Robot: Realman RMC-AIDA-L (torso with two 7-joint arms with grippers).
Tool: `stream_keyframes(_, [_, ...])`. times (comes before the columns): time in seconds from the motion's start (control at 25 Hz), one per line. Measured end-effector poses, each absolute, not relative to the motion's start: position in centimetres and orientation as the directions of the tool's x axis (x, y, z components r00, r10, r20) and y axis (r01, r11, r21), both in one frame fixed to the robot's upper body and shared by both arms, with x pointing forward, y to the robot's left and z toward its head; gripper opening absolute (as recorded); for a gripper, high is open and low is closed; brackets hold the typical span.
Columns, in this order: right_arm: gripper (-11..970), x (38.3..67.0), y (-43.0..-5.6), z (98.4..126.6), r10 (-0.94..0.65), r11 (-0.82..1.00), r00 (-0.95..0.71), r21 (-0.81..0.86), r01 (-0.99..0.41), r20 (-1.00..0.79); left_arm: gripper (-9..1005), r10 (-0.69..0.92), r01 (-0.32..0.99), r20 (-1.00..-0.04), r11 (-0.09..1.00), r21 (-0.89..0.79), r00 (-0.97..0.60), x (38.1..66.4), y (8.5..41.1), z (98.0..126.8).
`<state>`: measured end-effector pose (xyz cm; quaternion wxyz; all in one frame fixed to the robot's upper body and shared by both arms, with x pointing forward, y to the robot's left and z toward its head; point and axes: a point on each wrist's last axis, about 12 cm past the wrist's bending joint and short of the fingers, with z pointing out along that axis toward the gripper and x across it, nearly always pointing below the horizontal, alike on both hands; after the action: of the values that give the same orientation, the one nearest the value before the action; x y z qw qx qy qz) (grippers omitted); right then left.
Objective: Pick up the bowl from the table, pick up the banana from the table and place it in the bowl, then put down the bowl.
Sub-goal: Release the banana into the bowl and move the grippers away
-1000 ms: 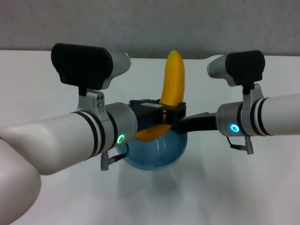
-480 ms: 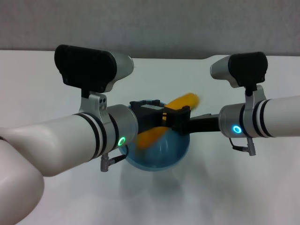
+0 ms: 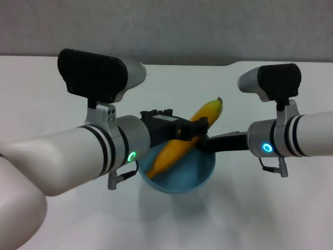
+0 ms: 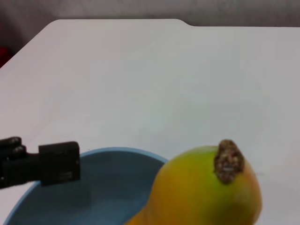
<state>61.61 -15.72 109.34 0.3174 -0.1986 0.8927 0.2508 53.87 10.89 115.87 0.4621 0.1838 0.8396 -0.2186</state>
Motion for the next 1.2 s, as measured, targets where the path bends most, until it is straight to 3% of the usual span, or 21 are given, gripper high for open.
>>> stream_keyframes(0.28, [32,61.6,-16.5,109.1,-0.182,0.804,-0.742,0.337,-0.491,-0.645,829,0.123,0.450,-0.875,0.885,-0.117,-0.469,54.2,13.4,115.8])
stream_keyframes(0.4, [32,62.0,-17.1,109.5,-0.174,0.804,-0.758,0.353,-0.478,-0.628,828,0.095,0.360,-0.878,0.928,-0.092,-0.470,54.8,16.3,115.7])
stream_keyframes(0.68, [32,63.6,-17.4,111.0,-0.204,0.808,-0.778,0.346,-0.476,-0.595,826,0.036,0.241,-0.859,0.965,-0.102,-0.510,55.1,19.9,114.6])
stream_keyframes(0.96, [33,65.4,-16.6,112.9,-0.256,0.836,-0.788,0.281,-0.471,-0.559,825,0.030,0.212,-0.847,0.972,-0.099,-0.531,55.1,20.8,113.6])
stream_keyframes(1.2, [33,65.7,-15.3,112.4,-0.285,0.835,-0.812,0.283,-0.471,-0.510,824,0.035,0.205,-0.847,0.975,-0.089,-0.530,55.3,21.0,113.4])
